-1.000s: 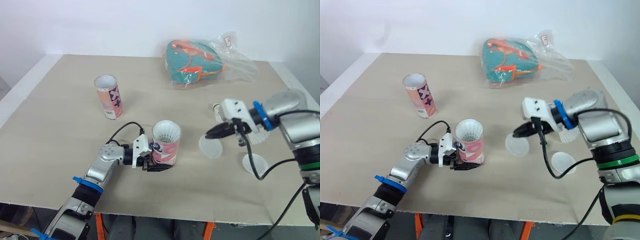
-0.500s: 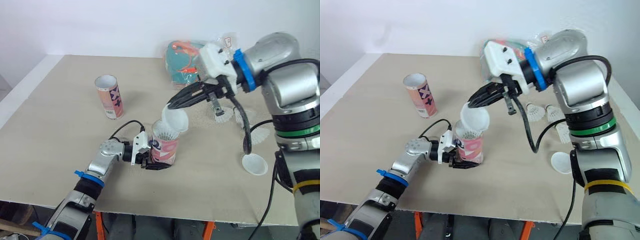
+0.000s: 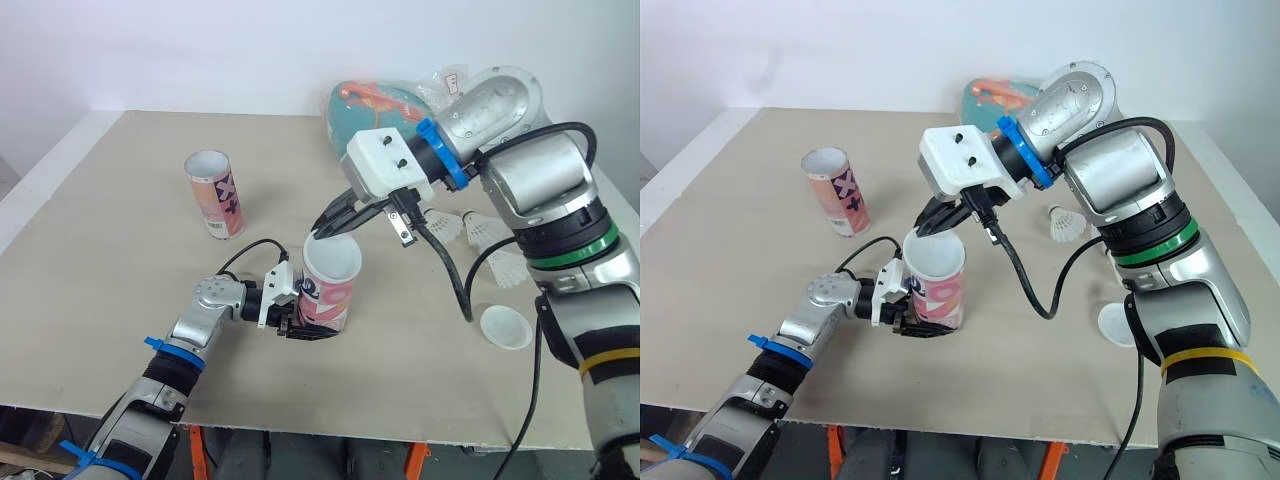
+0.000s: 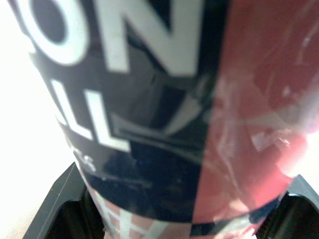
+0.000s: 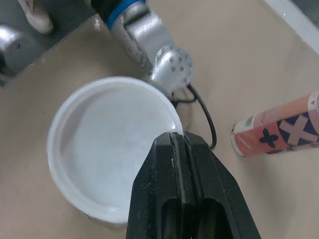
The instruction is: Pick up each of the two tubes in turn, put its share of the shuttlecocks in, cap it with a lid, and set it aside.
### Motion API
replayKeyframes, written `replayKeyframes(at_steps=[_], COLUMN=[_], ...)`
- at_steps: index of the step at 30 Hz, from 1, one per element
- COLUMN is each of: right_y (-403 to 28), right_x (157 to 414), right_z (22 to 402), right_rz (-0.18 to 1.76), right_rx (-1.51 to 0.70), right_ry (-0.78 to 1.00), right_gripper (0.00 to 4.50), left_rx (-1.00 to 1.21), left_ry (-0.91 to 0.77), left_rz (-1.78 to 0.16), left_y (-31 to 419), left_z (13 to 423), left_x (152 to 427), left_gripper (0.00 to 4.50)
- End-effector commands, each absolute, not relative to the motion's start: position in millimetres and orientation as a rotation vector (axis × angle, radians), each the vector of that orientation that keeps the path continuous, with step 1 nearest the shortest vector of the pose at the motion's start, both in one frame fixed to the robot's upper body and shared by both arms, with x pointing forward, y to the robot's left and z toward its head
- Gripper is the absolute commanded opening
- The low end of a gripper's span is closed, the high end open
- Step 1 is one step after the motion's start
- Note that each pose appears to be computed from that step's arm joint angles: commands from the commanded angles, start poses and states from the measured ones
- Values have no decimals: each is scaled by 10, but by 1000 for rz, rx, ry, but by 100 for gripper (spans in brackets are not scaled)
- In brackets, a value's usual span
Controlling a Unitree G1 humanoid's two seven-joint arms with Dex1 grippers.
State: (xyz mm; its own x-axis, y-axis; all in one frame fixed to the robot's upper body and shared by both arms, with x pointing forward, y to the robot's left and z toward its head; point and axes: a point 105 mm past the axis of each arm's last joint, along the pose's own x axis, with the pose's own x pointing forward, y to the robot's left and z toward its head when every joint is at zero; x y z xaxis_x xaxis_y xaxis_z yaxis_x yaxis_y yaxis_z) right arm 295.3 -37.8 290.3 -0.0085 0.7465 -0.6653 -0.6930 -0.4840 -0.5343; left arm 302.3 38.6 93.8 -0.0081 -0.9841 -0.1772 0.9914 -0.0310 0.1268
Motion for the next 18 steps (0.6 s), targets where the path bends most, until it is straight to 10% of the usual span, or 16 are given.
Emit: replayKeyframes(at_steps=[1, 18], right_y=[-382, -414], right_x=[2970, 2862], right_z=[2987, 2967], right_rz=[1711, 1768], right_rx=[-1258, -1265], right_ry=[-88, -66], right_gripper=[9, 9], left_rx=[271, 297], left_ry=[163, 150], left_rz=[-1612, -1607], left_y=[447, 466], left_z=[672, 643], left_x=[2932, 2935], left_gripper=[317, 317])
